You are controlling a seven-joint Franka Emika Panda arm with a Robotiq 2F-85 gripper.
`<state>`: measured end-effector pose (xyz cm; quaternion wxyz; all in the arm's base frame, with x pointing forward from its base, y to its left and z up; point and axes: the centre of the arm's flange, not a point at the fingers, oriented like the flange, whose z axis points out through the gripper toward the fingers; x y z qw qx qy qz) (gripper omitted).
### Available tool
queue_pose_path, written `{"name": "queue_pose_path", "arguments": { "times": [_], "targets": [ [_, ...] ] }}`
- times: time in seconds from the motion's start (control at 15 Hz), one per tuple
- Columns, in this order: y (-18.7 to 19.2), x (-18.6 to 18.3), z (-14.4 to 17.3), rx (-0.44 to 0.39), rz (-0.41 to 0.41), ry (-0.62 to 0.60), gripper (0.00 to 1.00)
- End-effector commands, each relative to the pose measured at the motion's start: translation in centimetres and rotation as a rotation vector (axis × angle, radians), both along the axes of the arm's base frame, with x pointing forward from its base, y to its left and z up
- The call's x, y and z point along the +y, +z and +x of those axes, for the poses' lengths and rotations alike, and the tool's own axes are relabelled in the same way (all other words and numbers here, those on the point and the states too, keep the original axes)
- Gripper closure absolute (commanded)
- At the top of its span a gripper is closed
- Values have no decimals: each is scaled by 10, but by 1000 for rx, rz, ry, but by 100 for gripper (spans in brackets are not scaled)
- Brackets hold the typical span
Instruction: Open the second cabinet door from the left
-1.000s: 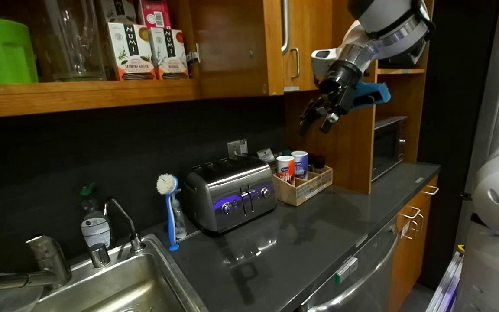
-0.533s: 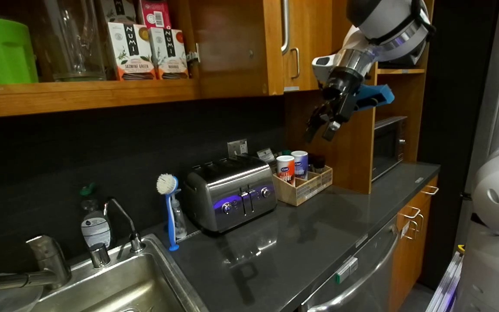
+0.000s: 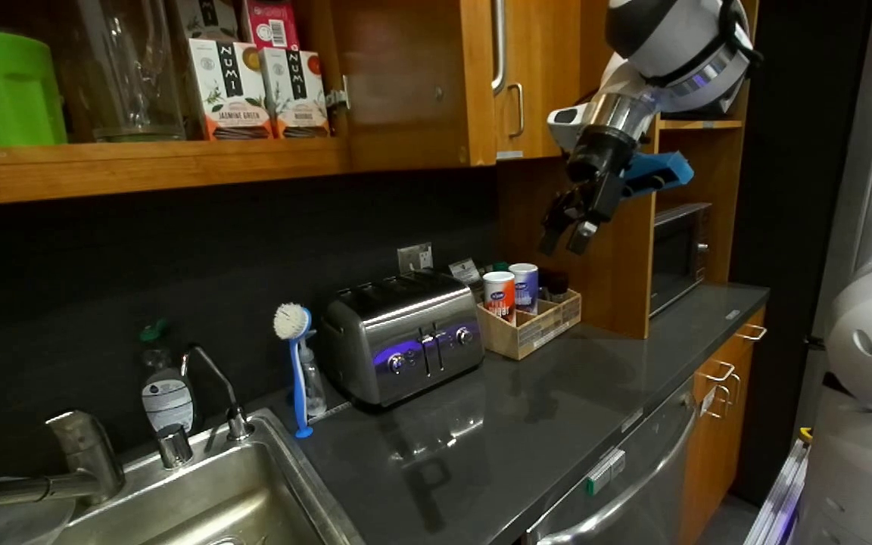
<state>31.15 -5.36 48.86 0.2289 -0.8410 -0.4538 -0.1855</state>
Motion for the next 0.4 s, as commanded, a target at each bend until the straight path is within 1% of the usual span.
{"name": "queue_pose_path", "arguments": {
  "times": [0.0,0.07,0.13,0.2,0.33],
  "targets": [
    [0,-1,-1,-10,-9,-15,0],
    [-1,-3,0,-11,-33,-44,0],
    [-3,-5,0,-1,-34,-51,0],
    [-1,-4,1,-5,-6,-23,0],
    [-2,-5,1,0,-8,-32,0]
  ]
}}
